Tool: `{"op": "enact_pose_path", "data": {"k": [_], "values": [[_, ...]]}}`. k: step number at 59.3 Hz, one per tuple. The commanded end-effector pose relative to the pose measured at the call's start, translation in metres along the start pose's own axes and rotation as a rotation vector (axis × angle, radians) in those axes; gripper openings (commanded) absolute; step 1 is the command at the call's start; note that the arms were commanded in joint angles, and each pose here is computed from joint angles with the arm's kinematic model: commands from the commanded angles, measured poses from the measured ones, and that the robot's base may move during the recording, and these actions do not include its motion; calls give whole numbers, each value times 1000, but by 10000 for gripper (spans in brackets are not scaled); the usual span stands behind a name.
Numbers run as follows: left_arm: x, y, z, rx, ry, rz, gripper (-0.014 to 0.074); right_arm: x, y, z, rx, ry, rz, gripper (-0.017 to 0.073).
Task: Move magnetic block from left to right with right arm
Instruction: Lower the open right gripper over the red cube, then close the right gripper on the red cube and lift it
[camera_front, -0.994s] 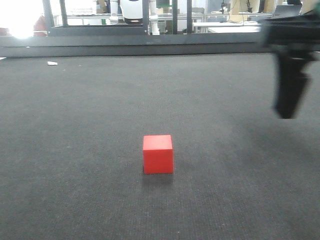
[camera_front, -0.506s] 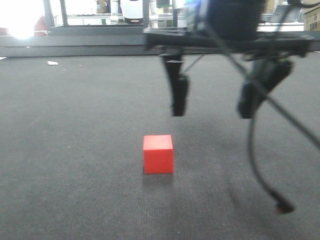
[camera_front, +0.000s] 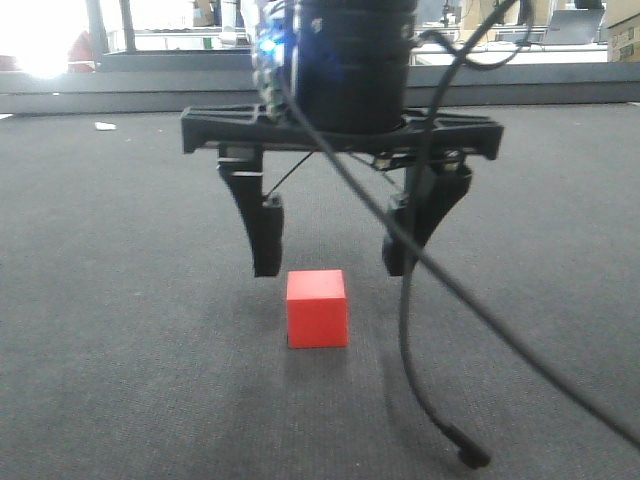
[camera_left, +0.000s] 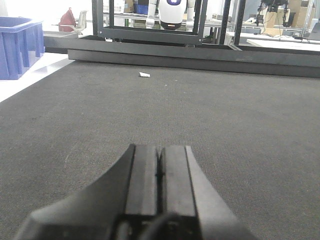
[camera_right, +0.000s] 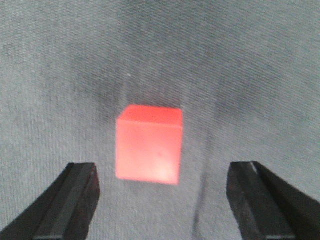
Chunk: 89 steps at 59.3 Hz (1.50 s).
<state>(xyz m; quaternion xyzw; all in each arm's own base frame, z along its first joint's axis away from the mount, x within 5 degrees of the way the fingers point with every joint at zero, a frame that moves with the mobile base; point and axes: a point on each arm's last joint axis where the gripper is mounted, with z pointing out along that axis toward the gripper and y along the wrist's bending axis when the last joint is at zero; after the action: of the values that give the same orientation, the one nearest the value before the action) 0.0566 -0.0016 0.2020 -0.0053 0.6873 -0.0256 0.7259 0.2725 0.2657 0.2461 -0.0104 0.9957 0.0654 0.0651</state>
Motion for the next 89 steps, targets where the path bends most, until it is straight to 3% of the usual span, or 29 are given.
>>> {"op": "enact_pose_path", "data": {"k": [1,23,49,54,67,89], "values": [[-5,-1,-1,9,-85,-5,-116,-4,5,-19,-49,-58,-5,622],[-5,-1,-1,9,-85,-5,-116,-7,9,6,-13,-10,-2,622],[-5,-1,-1,9,-85,-5,-116,-7,10,7,-22,-17,9,618],[-5,-1,-1,9,-85,-5,-116,-7,9,7,-15,-10,9,561],[-5,-1,-1,9,-85,-5,-116,-7,9,7,-18,-14,9,287],[-5,-1,-1,9,-85,-5,-116,-5,4,-18,-45,-45,10,275]]}}
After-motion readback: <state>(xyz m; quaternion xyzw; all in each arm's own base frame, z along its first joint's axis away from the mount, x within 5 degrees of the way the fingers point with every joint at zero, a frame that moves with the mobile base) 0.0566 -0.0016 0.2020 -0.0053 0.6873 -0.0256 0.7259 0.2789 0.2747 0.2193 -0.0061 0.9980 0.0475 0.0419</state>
